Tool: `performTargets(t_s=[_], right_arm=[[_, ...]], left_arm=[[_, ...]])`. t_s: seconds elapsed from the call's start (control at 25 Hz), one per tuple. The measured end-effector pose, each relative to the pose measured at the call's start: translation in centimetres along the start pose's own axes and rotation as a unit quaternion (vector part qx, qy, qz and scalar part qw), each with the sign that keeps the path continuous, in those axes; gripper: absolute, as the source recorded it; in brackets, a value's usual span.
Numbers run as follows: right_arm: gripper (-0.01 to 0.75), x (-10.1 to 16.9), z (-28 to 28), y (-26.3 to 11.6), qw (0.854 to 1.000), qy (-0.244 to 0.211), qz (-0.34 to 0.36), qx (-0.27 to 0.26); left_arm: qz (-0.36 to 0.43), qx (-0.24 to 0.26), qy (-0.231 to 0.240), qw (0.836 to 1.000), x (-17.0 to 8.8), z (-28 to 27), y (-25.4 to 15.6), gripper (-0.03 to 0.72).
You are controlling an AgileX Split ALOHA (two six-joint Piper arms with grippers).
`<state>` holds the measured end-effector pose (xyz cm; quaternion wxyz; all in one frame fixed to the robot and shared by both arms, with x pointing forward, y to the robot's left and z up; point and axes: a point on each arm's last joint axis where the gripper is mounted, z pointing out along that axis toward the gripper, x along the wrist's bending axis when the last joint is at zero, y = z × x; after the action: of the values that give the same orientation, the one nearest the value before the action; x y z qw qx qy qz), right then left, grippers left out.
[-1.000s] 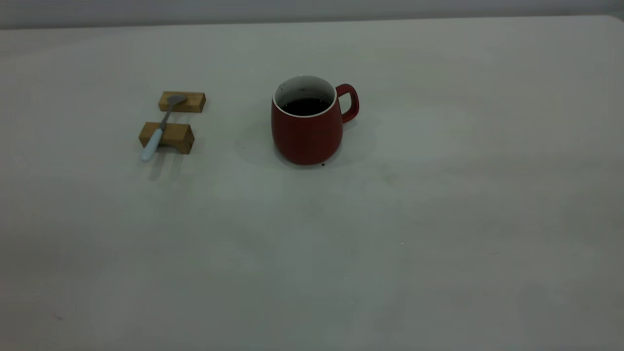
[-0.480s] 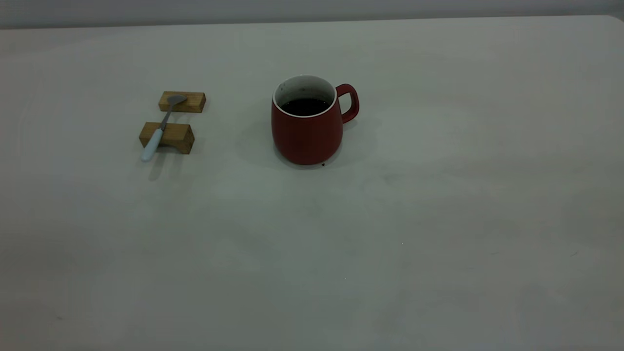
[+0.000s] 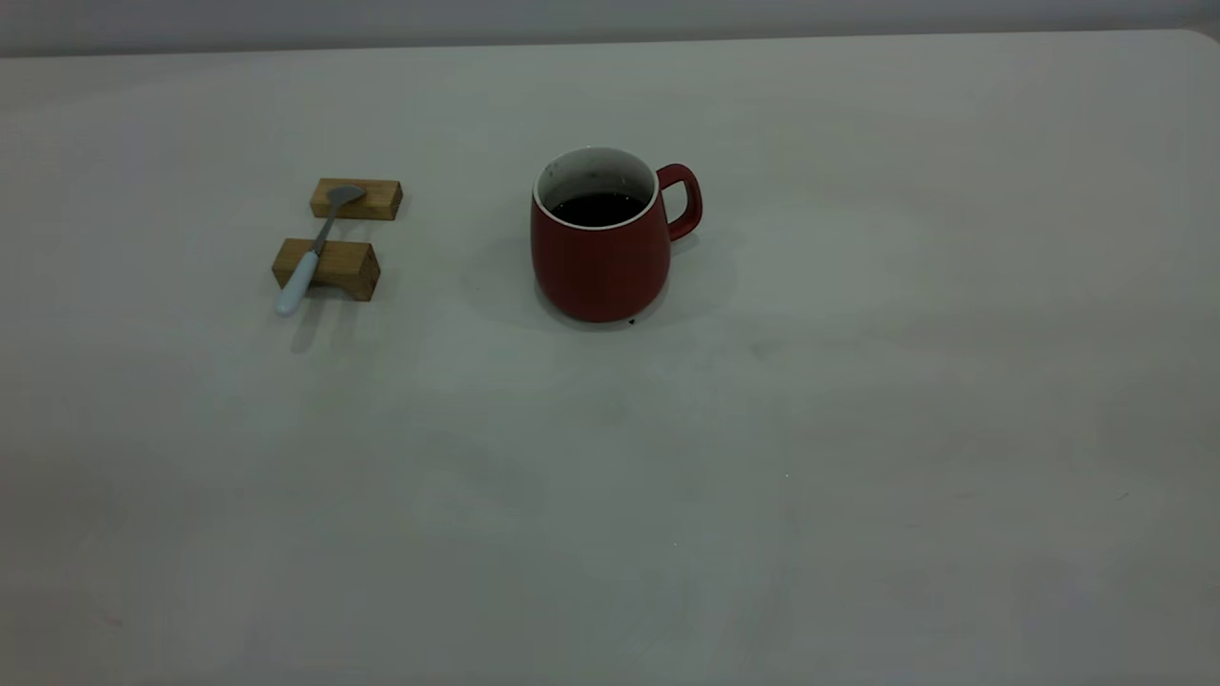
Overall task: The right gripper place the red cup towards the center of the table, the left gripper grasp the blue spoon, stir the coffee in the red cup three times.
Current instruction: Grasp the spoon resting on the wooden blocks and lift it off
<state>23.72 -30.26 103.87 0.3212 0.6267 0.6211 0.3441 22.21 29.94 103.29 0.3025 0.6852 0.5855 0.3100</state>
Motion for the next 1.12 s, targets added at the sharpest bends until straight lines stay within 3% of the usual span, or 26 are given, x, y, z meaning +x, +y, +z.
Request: performTargets(t_s=[0.2, 0.44, 0.84, 1.12], right_arm=[[0.565, 0.0, 0.0, 0.0, 1.000, 0.000, 0.000, 0.000], [0.565, 0.0, 0.0, 0.0, 1.000, 0.000, 0.000, 0.000], [0.565, 0.0, 0.0, 0.0, 1.000, 0.000, 0.000, 0.000], [0.565, 0.0, 0.0, 0.0, 1.000, 0.000, 0.000, 0.000]], left_arm=[[-0.007, -0.001, 0.002, 1.000, 0.0, 0.0, 0.0, 0.402], [-0.052, -0.004, 0.013, 0.999, 0.6, 0.5, 3.1, 0.494], [-0.075, 0.133, 0.009, 0.988, 1.6, 10.2, 9.0, 0.526], [-0.085, 0.230, 0.005, 0.969, 2.1, 18.6, 11.6, 0.525]])
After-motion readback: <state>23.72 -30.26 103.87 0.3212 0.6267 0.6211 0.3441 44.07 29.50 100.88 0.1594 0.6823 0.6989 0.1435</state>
